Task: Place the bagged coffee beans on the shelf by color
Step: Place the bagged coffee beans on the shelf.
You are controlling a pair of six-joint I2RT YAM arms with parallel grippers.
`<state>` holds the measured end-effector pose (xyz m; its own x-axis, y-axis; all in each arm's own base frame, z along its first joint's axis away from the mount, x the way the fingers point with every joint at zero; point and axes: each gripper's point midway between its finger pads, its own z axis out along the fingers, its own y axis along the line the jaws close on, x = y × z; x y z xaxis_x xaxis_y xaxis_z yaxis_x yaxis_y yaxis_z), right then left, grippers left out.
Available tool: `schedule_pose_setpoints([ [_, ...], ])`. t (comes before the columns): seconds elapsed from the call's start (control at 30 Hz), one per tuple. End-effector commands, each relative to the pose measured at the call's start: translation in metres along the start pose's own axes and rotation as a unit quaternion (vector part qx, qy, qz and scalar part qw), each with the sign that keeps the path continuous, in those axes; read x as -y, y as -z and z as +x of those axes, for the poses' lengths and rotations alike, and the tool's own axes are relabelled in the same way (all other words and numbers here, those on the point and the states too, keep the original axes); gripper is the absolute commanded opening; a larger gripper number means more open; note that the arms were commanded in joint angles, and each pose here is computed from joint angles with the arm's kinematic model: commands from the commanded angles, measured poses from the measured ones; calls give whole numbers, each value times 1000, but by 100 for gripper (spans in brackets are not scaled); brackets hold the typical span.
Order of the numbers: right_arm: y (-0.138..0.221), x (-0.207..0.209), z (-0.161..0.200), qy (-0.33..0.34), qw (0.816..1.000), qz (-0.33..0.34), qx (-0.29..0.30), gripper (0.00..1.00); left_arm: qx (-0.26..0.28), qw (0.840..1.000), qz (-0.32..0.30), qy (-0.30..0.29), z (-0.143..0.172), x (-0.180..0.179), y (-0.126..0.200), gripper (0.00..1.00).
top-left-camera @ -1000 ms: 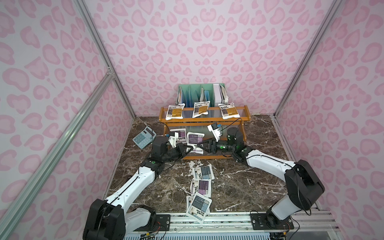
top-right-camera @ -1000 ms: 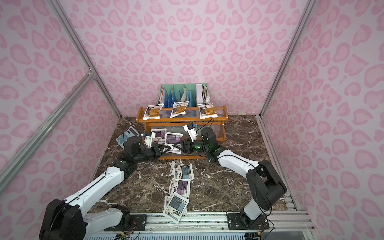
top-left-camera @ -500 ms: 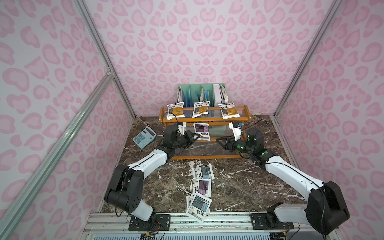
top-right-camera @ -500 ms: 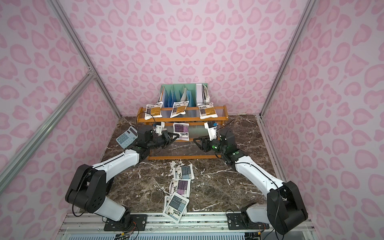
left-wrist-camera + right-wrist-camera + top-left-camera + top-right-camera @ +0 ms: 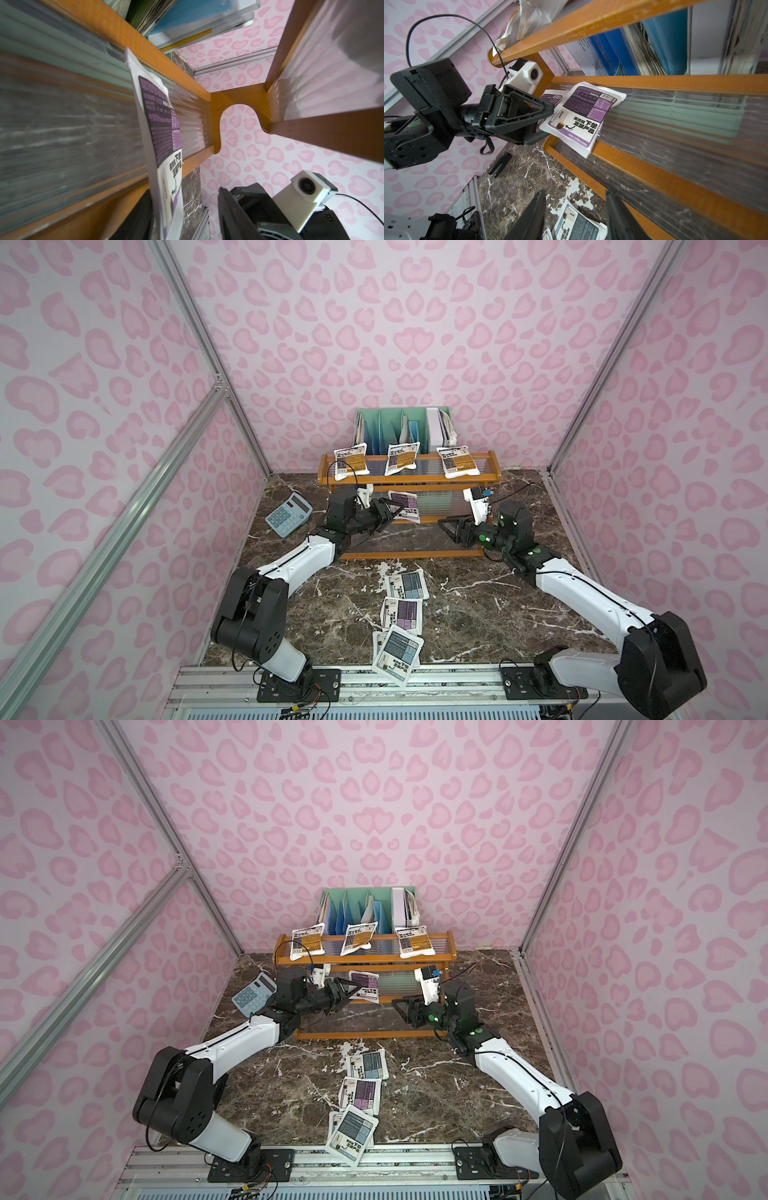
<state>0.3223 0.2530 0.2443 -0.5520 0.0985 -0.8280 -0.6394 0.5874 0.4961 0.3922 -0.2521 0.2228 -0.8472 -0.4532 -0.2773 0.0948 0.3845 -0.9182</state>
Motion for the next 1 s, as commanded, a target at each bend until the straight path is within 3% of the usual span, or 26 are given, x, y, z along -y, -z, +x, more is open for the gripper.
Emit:
schedule_pose_setpoints([
  [0.0,1,0,0,4,1000,4,3,49,-4,999,-28,-15,6,-2,8,53],
  [0.3,-4,0,43,9,999,12,-52,50,-14,992,-118,-41,15,-24,26,54],
  [0.63,-7,0,39,2,999,14,-40,50,-15,994,-107,-13,5,-31,2,54],
  [0.97,-6,-7,44,10,999,1,-48,53,2,996,-83,-25,-1,-10,8,54],
])
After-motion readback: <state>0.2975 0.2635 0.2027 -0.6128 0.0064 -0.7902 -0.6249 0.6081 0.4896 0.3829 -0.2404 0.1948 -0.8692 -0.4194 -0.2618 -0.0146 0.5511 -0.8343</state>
